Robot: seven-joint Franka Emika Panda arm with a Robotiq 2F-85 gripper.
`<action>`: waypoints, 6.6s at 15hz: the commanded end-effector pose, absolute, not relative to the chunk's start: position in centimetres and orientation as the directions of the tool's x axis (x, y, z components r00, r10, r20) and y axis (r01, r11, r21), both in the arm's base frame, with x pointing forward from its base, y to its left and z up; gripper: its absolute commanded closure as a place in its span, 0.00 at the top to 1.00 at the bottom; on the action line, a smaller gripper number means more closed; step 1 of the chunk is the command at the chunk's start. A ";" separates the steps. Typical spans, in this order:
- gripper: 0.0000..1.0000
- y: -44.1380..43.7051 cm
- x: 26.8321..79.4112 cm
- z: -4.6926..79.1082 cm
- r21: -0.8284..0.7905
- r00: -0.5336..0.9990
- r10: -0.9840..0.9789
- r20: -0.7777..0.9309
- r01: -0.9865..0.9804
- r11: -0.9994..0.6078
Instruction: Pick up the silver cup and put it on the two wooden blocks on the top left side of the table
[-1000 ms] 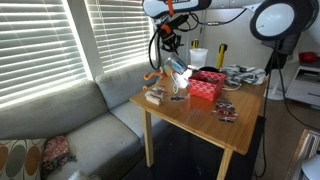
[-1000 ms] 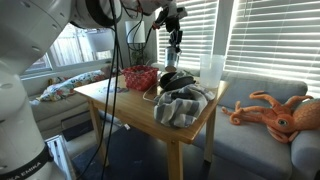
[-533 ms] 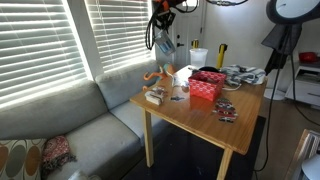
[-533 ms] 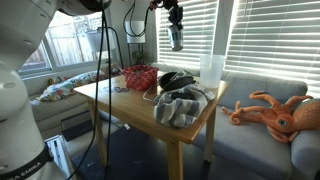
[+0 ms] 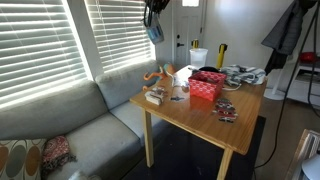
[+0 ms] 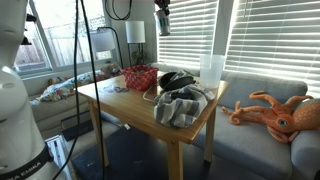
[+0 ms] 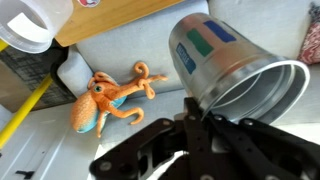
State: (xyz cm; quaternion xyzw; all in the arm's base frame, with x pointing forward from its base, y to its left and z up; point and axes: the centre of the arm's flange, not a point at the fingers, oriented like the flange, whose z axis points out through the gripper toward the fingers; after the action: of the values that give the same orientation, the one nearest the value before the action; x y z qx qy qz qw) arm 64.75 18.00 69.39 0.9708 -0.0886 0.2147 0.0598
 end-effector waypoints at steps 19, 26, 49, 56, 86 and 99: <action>0.01 16.5 56.1 70.2 -0.107 0.834 0.275 0.479 0.367 -0.924; 0.01 19.0 55.7 65.5 -0.193 0.805 0.378 0.457 0.504 -0.842; 0.01 21.6 55.9 55.9 -0.195 0.806 0.458 0.374 0.551 -0.811; 0.01 22.3 55.2 52.6 -0.168 0.767 0.483 0.422 0.590 -0.790; 0.01 21.8 57.3 47.9 -0.221 0.799 0.427 0.423 0.548 -0.807; 0.01 22.2 57.9 47.4 -0.234 0.809 0.414 0.418 0.536 -0.811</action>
State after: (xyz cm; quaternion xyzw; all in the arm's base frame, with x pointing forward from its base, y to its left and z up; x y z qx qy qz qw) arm 57.36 21.72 47.25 0.9364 0.2599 0.1695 -0.1642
